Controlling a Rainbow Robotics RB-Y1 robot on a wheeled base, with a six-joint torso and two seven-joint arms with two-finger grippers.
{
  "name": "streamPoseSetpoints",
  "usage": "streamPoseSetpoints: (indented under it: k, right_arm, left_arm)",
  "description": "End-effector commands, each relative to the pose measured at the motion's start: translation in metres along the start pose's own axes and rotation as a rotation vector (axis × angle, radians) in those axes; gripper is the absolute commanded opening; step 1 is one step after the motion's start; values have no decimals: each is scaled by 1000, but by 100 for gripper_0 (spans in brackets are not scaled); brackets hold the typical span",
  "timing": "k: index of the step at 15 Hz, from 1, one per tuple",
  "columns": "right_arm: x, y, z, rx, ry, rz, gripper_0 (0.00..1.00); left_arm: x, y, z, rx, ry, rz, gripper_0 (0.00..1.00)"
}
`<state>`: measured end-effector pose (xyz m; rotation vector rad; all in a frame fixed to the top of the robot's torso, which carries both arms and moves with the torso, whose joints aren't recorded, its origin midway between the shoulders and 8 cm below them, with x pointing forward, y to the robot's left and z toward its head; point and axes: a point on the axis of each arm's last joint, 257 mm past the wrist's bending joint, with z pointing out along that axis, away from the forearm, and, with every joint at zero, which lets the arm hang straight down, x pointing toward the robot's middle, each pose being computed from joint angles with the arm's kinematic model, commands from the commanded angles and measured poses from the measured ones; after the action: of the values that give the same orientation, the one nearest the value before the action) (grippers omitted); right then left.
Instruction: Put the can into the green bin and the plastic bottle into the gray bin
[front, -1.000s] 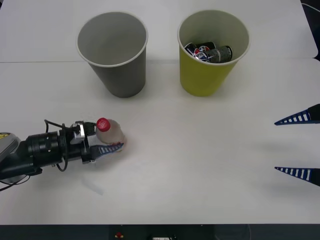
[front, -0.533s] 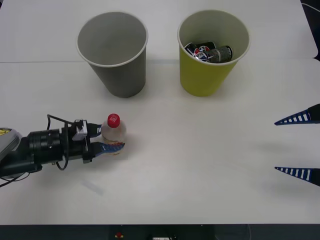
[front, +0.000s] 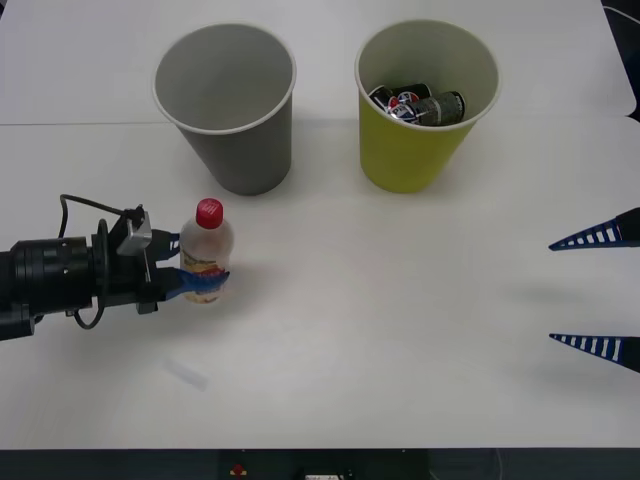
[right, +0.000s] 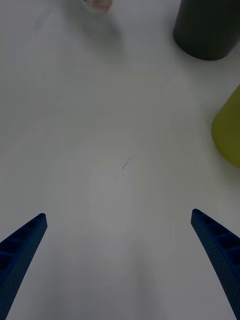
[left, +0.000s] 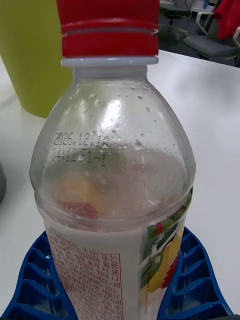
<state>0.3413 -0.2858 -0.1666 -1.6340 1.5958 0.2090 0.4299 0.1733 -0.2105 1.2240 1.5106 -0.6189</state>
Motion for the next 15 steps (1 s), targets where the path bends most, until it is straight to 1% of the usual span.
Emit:
streamPoseSetpoints:
  k: [1,2,3,4,7,8,9,13,14,15]
  right_arm:
    - [0,0,0,0,0,0,100]
    - [0,0,0,0,0,0,100]
    - [0,0,0,0,0,0,100]
    - [0,0,0,0,0,0,100]
    - [0,0,0,0,0,0,100]
    - [0,0,0,0,0,0,100]
    - [0,0,0,0,0,0,100]
    - [0,0,0,0,0,0,100]
    - [0,0,0,0,0,0,100]
    - [0,0,0,0,0,0,100]
  left_arm:
    - [-15,6,-13,-25,28,-32,0]
    - [-20,6,-16,-27,37,-44,0]
    - [-24,6,-21,-32,51,-68,0]
    - [-28,7,-25,-42,63,-90,0]
    - [-44,11,-37,-78,102,-132,0]
    - [-52,10,-40,-87,110,-160,0]
    - [-59,10,-42,-93,116,-178,0]
    - [-92,14,-57,-138,155,-219,0]
    - [-102,15,-63,-151,168,-225,0]
    - [-109,17,-66,-160,181,-220,0]
